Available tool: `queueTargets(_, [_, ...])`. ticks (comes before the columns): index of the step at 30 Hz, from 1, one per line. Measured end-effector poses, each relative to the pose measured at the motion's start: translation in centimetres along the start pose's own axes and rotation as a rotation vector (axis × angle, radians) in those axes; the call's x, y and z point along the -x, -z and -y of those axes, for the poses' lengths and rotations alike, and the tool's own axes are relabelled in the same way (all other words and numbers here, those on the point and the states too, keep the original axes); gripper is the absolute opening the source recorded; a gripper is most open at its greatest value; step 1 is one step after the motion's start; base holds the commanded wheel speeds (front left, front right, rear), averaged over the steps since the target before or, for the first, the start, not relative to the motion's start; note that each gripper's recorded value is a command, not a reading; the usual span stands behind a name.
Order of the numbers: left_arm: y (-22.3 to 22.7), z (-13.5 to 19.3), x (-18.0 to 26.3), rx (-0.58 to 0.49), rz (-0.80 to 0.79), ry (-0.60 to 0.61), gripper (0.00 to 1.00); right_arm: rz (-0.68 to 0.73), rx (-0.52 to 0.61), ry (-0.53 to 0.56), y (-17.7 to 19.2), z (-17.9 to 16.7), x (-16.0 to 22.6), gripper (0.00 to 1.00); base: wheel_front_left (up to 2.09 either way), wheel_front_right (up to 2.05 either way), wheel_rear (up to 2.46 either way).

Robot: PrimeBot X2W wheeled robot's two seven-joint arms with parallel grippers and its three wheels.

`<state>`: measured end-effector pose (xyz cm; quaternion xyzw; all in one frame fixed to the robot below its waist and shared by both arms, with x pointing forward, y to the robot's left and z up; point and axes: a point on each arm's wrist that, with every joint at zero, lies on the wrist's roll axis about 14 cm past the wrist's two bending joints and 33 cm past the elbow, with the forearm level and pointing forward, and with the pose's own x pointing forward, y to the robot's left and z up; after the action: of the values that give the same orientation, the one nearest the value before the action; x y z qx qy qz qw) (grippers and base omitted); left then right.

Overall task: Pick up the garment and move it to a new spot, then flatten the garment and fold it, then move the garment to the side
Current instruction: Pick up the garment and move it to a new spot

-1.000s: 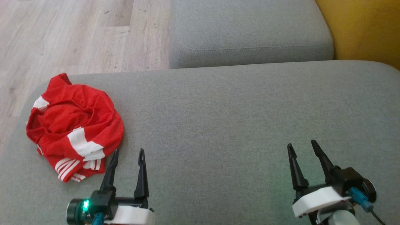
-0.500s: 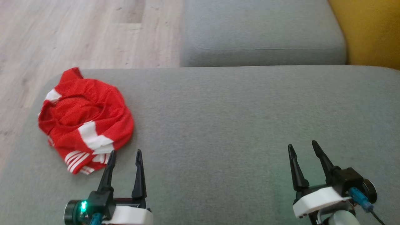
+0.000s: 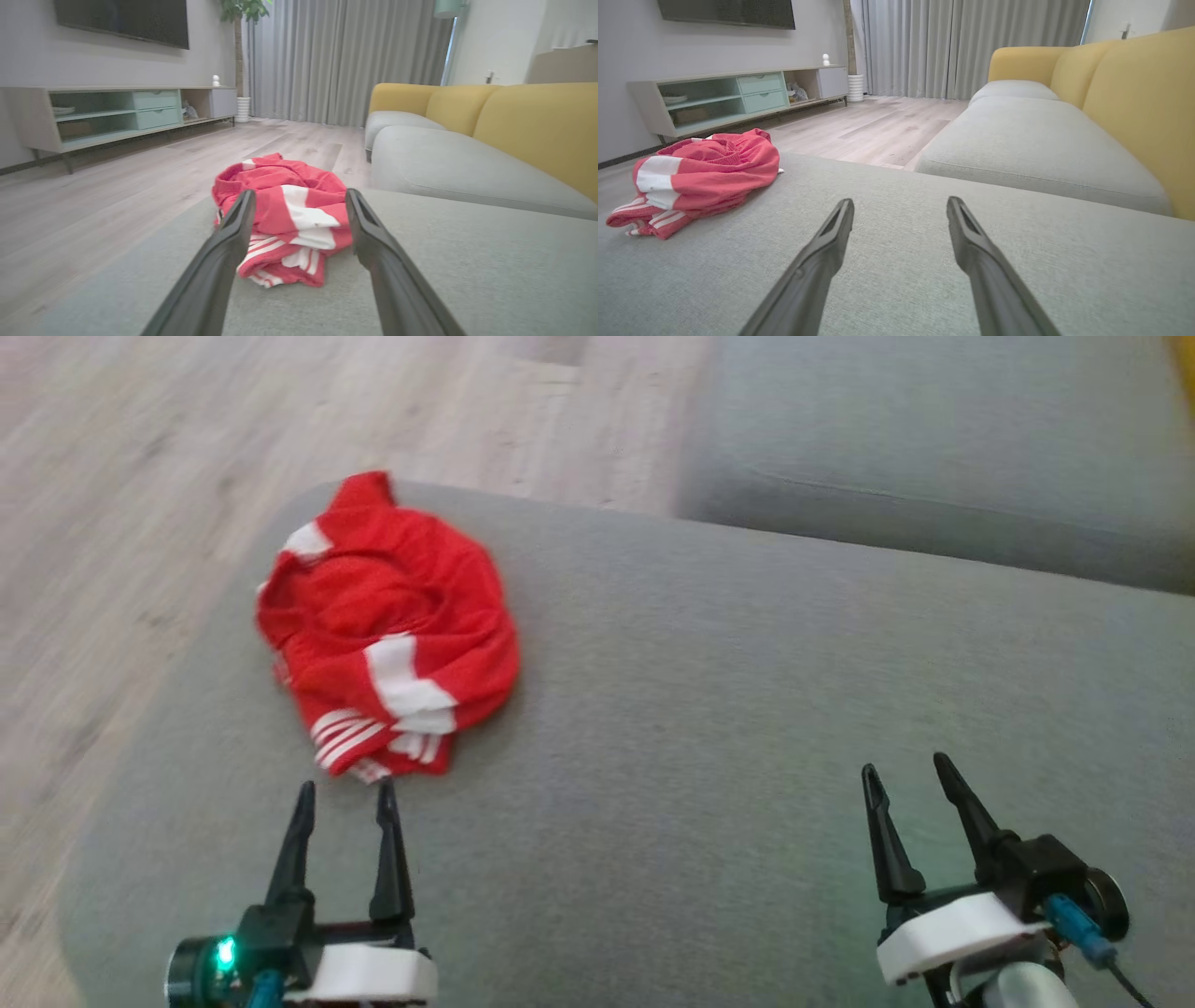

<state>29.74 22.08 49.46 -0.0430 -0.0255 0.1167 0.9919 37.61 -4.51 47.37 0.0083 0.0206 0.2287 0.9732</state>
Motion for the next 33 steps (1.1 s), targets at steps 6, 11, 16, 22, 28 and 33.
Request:
queueTargets(6, [-0.5, -3.5, 1.2, -0.009, 0.011, -0.122, 1.0, -0.013, 0.014, -0.073, 0.4, -1.9, -1.8, 1.0, 0.0, 0.0, 0.0])
queueTargets(11, [-1.2, -5.7, 1.6, -0.045, 0.026, -0.203, 1.0, -0.036, 0.038, -0.119, 1.4, -3.0, -3.1, 1.0, 0.0, 0.0, 0.0])
queueTargets(16, [-4.8, -7.1, -1.5, -0.107, 0.121, -0.247, 1.0, -0.036, 0.067, -0.136, 2.0, -2.6, -5.6, 1.0, 0.0, 0.0, 0.0])
queueTargets(22, [-7.8, -7.9, -8.6, -0.259, 0.185, -0.183, 1.0, -0.028, 0.075, -0.108, 3.1, 0.4, -8.4, 1.0, 0.0, 0.0, 0.0])
queueTargets(28, [-2.6, -9.7, -16.1, -0.355, -0.042, -0.134, 1.0, -0.029, 0.112, -0.084, 4.7, 3.9, -10.5, 1.0, 0.0, 0.0, 0.0])
queueTargets(33, [2.3, -11.2, -21.0, -0.355, -0.317, -0.144, 1.0, -0.066, 0.116, -0.05, 7.2, 6.5, -10.8, 1.0, 0.0, 0.0, 0.0])
